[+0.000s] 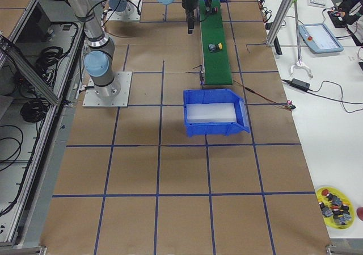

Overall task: Transport two buttons from left to right
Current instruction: 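Release the red button on the belt and raise the left gripper, then lower the right gripper onto the yellow button at the belt's far end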

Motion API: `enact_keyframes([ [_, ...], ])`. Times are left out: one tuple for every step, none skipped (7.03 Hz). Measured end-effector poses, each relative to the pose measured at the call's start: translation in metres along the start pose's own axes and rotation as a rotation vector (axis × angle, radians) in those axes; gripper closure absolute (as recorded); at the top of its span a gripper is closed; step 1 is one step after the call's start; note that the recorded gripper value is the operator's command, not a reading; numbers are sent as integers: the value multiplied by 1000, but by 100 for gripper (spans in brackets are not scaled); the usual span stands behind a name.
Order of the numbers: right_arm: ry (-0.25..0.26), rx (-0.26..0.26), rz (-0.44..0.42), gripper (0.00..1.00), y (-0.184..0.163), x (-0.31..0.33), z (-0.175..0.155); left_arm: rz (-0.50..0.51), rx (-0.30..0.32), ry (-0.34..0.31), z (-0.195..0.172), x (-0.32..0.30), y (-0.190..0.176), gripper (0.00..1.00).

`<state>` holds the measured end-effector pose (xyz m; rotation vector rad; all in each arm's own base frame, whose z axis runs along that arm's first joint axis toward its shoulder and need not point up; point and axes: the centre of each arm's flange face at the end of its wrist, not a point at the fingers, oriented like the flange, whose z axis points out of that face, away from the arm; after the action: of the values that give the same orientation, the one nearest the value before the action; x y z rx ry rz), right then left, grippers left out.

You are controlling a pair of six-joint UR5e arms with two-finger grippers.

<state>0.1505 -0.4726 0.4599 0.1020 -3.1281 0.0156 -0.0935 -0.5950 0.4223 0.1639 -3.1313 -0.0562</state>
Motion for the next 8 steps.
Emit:
enact_keyframes([
  [0, 14, 4, 0, -12, 2, 9, 34, -4, -2, -21, 7, 12, 0],
  [1, 47, 6, 0, -27, 3, 17, 76, 1, -4, -35, 11, 25, 0],
  [1, 90, 7, 0, -50, 4, 33, 116, 4, -8, -44, 12, 39, 0],
  [2, 129, 9, 0, -76, 5, 55, 135, 3, -9, -48, 10, 55, 0],
  [3, 157, 9, 0, -101, 5, 79, 139, 2, -9, -47, 7, 71, 0],
  [3, 169, 8, 1, -120, 5, 98, 138, 6, -8, -46, 5, 81, 0],
  [2, 167, 9, 0, -133, 5, 113, 137, 13, -8, -47, 4, 87, 0],
  [-1, 165, 27, 0, -141, 5, 126, 133, 19, -8, -47, 4, 88, 0],
])
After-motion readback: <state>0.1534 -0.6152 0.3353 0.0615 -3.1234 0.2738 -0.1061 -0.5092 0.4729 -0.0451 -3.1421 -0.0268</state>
